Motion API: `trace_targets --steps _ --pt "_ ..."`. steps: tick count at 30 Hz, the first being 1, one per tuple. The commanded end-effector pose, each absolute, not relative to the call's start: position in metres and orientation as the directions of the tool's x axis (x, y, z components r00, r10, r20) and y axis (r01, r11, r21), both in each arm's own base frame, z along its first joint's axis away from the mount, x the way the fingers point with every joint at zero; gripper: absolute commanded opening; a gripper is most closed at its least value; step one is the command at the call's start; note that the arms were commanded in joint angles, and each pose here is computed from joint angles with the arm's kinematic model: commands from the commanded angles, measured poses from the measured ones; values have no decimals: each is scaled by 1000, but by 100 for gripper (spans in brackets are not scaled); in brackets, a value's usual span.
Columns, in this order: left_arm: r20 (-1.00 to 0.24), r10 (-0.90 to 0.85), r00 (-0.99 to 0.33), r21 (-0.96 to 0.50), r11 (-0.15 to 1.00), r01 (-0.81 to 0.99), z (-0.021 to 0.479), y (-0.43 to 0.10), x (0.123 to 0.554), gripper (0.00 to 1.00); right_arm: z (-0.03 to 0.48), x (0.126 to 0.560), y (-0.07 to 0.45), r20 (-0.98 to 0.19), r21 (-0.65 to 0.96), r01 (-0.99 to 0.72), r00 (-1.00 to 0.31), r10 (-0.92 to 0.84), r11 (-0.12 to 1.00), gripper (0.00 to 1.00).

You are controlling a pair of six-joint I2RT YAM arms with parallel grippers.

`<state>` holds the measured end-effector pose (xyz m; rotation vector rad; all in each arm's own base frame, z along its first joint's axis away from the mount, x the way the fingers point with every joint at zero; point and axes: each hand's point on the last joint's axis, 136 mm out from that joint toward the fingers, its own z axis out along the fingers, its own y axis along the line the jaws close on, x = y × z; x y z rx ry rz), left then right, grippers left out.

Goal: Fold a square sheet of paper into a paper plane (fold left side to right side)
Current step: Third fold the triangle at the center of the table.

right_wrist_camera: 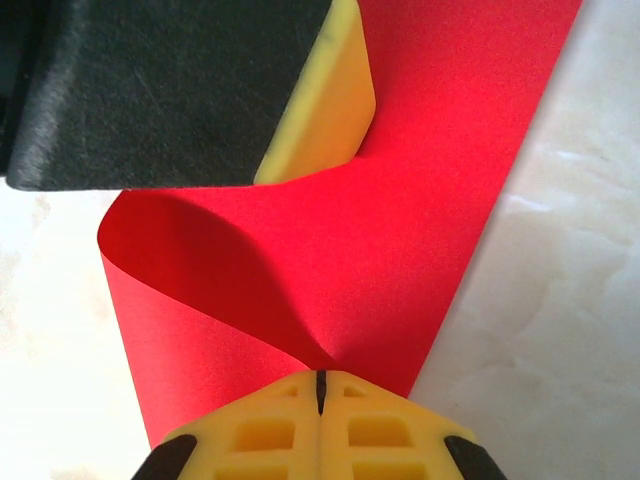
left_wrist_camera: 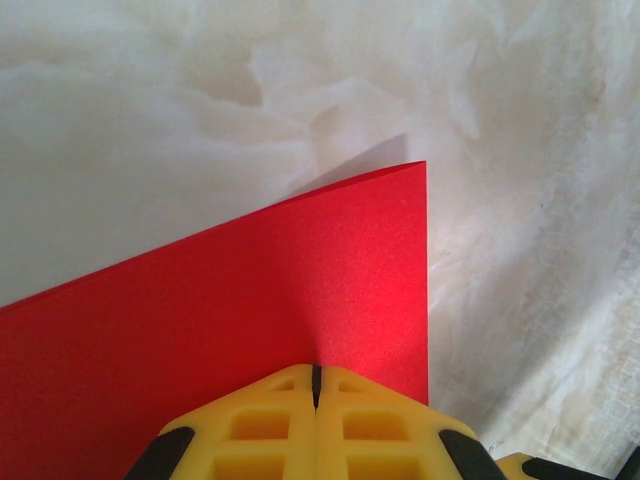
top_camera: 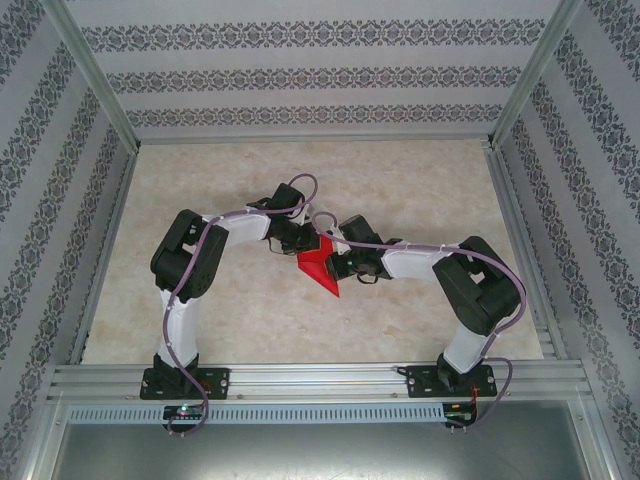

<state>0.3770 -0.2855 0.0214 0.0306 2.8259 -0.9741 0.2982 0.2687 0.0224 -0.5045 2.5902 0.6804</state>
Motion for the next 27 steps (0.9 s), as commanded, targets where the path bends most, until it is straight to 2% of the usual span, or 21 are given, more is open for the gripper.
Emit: trace_targets --steps 1,27 --pt "-101 4 -995 -577 814 62 0 -284 363 6 24 306 268 -471 384 -415 -856 -212 825 0" --pt "-106 9 -994 -585 808 70 2 -288 363 7 3 299 260 -413 351 -409 -875 -253 843 0"
